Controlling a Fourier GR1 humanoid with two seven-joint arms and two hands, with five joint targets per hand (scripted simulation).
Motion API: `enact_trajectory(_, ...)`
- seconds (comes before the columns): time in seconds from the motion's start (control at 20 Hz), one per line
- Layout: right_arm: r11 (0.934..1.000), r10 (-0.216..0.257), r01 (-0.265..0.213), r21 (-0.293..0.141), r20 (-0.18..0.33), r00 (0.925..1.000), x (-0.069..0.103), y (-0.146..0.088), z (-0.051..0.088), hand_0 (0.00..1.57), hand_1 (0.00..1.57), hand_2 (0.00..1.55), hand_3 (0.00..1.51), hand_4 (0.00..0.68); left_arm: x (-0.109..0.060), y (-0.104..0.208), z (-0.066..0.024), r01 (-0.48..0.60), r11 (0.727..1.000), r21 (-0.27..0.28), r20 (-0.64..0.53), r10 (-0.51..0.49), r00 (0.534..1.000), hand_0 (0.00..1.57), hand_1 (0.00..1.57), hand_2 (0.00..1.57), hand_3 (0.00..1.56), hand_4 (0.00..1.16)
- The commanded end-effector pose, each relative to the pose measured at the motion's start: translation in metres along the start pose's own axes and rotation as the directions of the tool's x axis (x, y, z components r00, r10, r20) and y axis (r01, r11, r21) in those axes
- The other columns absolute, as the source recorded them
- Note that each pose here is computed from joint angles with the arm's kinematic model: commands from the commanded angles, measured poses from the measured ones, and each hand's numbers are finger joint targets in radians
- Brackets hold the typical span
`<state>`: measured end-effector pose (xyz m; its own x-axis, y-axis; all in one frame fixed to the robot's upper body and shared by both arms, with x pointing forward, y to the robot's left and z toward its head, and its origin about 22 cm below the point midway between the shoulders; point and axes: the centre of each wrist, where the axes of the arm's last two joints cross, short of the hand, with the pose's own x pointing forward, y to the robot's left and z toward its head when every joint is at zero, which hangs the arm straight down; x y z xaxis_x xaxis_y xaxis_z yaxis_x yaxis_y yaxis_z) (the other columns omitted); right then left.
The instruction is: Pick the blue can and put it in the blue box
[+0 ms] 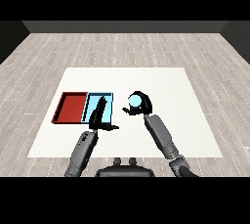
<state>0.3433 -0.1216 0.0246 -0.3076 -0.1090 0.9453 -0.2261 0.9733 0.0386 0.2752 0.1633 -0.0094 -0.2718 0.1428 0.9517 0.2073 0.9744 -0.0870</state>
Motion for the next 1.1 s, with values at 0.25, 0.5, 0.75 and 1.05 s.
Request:
enact_trajectory(0.25, 0.9995, 0.005, -0.006, 0.032, 0.008, 1.0000, 0.022, 0.017, 0.002, 1.42, 1.42, 1.45, 1.41, 0.661, -0.017, -0.024, -0.0239, 0.011, 0.999, -0.030, -0.044, -0.013, 0.999, 0.00, 0.00, 0.00, 0.00, 0.00)
enact_trajectory(0.5, 0.9994, 0.000, 0.000, 0.035, 0.014, 0.9999, 0.029, 0.011, -0.004, 1.40, 1.40, 1.45, 1.41, 0.662, -0.031, -0.040, -0.0115, 0.021, 1.000, -0.024, -0.085, -0.023, 0.996, 0.00, 0.00, 0.00, 0.00, 0.00)
enact_trajectory(0.75, 0.9960, -0.014, 0.011, 0.089, 0.038, 0.9992, 0.009, 0.020, -0.003, 1.40, 1.40, 1.44, 1.40, 0.674, -0.026, -0.049, -0.0251, 0.030, 0.999, -0.033, -0.115, -0.034, 0.993, 0.00, 0.00, 0.00, 0.00, 0.00)
enact_trajectory(1.05, 0.9972, -0.026, 0.024, 0.071, 0.030, 0.9992, 0.015, 0.028, -0.001, 1.39, 1.39, 1.45, 1.42, 0.681, -0.029, -0.056, -0.0348, 0.003, 0.997, -0.071, -0.132, -0.012, 0.991, 0.00, 0.00, 0.00, 0.00, 0.00)
